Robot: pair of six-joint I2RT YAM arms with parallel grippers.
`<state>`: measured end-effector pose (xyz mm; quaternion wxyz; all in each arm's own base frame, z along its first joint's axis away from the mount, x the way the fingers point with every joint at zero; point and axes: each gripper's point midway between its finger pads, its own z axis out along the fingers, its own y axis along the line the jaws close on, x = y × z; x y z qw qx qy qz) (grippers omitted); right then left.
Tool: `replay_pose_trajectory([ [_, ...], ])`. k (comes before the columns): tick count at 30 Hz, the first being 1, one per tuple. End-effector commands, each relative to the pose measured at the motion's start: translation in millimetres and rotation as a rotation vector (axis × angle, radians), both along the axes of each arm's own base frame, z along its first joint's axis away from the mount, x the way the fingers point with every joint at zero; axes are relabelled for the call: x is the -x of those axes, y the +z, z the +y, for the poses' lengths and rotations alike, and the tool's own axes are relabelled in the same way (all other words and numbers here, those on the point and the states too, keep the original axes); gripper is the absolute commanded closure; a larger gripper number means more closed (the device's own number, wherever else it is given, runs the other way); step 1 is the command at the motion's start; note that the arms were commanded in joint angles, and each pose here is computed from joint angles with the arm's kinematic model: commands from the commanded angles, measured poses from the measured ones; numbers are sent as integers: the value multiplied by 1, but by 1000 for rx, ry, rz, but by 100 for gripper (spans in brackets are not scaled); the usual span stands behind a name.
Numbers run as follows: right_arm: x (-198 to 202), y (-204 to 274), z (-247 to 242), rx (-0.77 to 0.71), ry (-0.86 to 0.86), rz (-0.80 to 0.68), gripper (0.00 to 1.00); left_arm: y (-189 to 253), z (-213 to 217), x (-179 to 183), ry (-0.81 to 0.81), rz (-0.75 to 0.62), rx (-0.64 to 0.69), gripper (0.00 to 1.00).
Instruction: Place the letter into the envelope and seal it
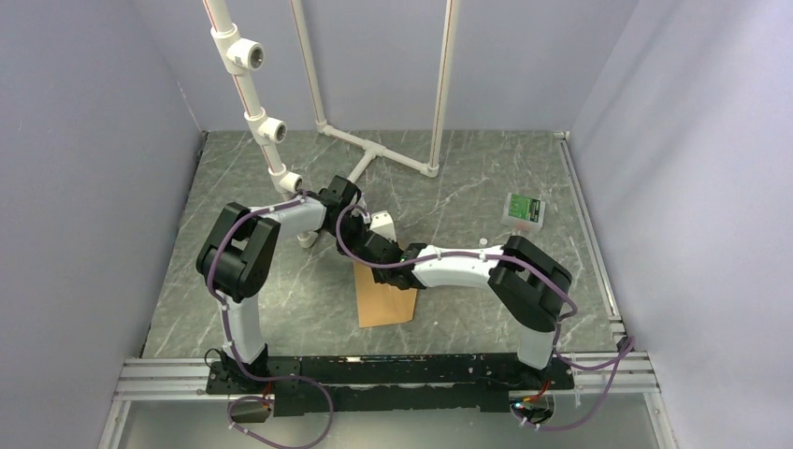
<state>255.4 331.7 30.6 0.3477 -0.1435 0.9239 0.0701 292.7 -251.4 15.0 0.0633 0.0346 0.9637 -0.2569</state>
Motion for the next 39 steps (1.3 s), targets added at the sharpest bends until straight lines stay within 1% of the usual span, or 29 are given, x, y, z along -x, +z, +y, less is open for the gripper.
replay_pose_trajectory([
  [1,1,-15,-12,81,16,19,100,-47,28,54,-47,193,-145,97],
  [10,50,-17,-20,15,97,164,100,-49,27,55,-49,200,-137,98],
  [15,71,-14,-16,-5,191,185,100,-49,26,54,-49,201,-137,97],
  [18,75,-13,-17,-11,205,194,100,-49,26,54,-47,201,-137,98],
  [21,71,-16,-21,20,184,184,100,-50,27,55,-48,203,-140,98],
  [26,43,-20,-30,88,89,133,100,-50,27,56,-46,205,-142,97],
  [31,17,-24,-31,110,23,90,100,-52,28,56,-47,207,-145,98],
  [34,8,-23,-34,113,-5,80,100,-51,28,56,-49,207,-146,98],
  [37,10,-19,-30,90,19,82,100,-50,28,55,-49,204,-148,98],
  [39,19,-18,-22,64,89,92,100,-49,27,54,-49,199,-146,97],
])
